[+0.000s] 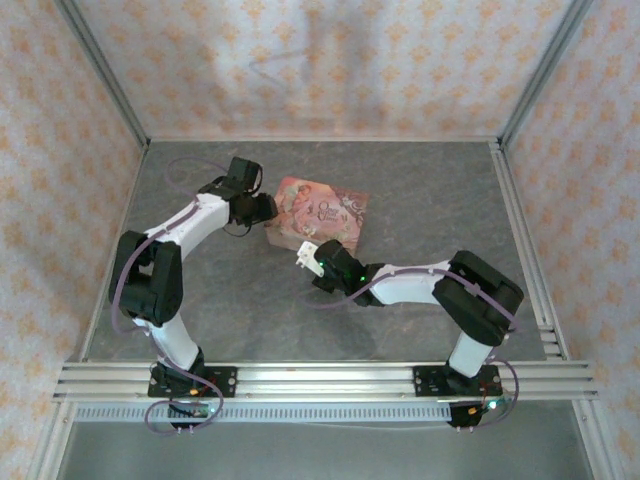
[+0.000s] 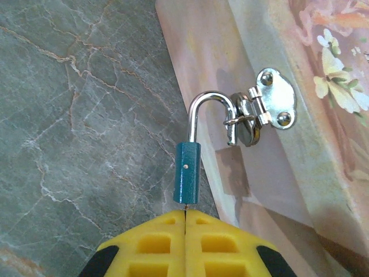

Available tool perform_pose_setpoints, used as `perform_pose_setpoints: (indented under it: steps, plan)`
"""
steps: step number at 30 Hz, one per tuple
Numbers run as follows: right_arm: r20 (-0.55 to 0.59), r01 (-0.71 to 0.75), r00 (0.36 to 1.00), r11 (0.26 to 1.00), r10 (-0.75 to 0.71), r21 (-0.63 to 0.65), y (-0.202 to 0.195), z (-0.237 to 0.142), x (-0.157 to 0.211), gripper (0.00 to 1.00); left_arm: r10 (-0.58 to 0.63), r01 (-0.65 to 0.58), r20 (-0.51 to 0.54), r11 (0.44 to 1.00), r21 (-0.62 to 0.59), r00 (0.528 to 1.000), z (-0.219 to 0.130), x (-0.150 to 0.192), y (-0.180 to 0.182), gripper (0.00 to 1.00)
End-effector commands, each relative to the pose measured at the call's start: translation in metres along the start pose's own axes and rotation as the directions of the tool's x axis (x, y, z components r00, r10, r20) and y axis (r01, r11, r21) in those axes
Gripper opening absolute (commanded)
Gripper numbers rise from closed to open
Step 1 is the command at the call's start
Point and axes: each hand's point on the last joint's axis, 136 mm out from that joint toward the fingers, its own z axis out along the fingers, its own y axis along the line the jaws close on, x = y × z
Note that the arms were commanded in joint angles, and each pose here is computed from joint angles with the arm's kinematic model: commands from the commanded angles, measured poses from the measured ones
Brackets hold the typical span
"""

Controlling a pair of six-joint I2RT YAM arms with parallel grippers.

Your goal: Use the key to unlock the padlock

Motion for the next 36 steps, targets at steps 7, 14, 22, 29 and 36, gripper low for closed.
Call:
perform_pose_setpoints:
  steps: [7,14,22,29,36]
  plan:
    - [0.076,0.016,0.997,1.0,-0.017,0.021,-0.004,-0.002,-0.023,0.0,0.015,-0.012,-0.052,0.998,0.054,0.999,0.013,0.006,-0.004,0.36]
    - [0.094,0.049,0.994,0.999,-0.048,-0.009,-0.001,0.005,-0.039,0.0,0.001,0.007,-0.083,0.996,0.093,0.997,0.018,0.017,-0.008,0.34]
    - [0.099,0.031,0.995,1.0,-0.03,-0.007,0.0,0.008,-0.04,0.0,0.003,0.006,-0.094,0.995,0.099,0.996,0.02,0.021,-0.008,0.34]
    - [0.135,-0.006,0.991,1.0,0.01,-0.03,0.004,0.004,-0.055,0.0,-0.014,0.02,-0.069,0.995,0.093,0.998,0.015,0.018,-0.006,0.34]
    - [0.194,-0.092,0.975,0.993,0.105,-0.074,0.007,-0.025,-0.062,0.0,-0.028,0.027,0.011,0.997,0.076,1.0,-0.01,0.003,-0.003,0.37]
